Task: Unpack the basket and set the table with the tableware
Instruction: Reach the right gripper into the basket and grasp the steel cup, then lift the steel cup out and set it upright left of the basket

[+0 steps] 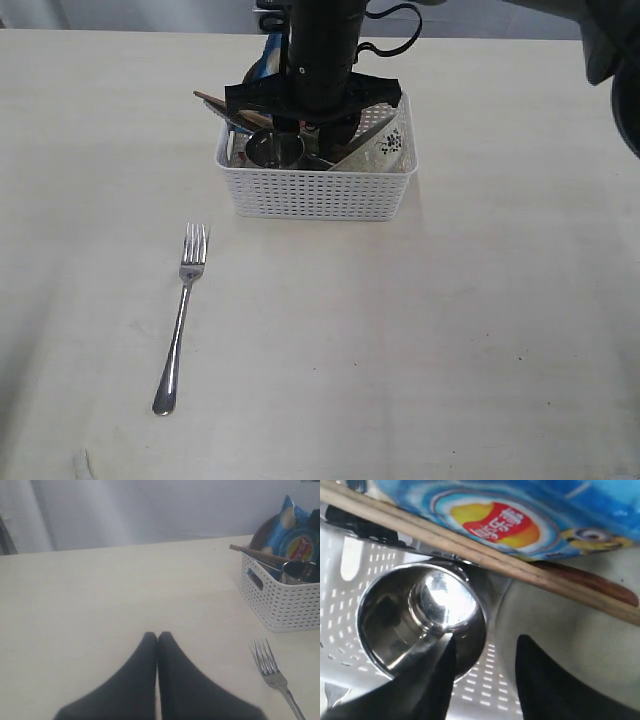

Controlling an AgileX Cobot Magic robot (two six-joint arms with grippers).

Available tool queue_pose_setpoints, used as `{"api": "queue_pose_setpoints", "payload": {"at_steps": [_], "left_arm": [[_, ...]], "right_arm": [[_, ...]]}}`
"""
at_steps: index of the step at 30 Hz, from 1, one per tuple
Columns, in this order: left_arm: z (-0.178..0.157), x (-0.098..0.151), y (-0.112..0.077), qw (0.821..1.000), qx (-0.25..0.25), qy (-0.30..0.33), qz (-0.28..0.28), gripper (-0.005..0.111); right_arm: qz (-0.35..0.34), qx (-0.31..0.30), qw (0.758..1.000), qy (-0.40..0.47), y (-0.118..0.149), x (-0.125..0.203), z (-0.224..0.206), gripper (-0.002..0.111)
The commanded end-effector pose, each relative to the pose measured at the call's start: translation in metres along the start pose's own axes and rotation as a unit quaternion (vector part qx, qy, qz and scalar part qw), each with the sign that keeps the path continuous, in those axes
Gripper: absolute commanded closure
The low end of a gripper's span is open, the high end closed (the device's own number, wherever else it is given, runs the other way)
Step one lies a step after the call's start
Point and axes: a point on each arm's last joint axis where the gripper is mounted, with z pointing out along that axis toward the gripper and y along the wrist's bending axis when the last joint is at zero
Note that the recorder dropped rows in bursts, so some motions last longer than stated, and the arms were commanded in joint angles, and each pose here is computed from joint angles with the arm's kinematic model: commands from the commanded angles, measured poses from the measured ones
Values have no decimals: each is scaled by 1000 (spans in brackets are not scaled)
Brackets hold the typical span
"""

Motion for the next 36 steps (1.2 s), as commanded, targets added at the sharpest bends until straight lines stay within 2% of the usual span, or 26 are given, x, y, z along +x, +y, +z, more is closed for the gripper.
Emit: {"api": "queue_pose_setpoints", "payload": {"at_steps": [1,8,15,17,23,24,36], "left_arm": [[0,0,0,1000,3,-4,-3,107],[0,0,0,1000,3,-4,-3,107],[0,0,0,1000,3,-4,-3,107],[0,0,0,1000,3,-4,-3,107],[0,0,0,1000,3,-4,-3,107],[0,0,0,1000,3,-4,-3,107],[0,0,0,1000,3,-4,-3,107]], "right_arm": [[4,-3,1000,-8,-1,-2,1,70],[7,1,1000,11,-1,-1,17,70],[2,2,1000,2,-1,-2,16,70],[-1,6,1000,0,-2,-3,16,75],[-9,2,1000,-7,-1,-4,16,106],[-9,2,1000,-7,-1,-4,16,109],[-10,0,1000,-11,-1,-4,7,109]]}}
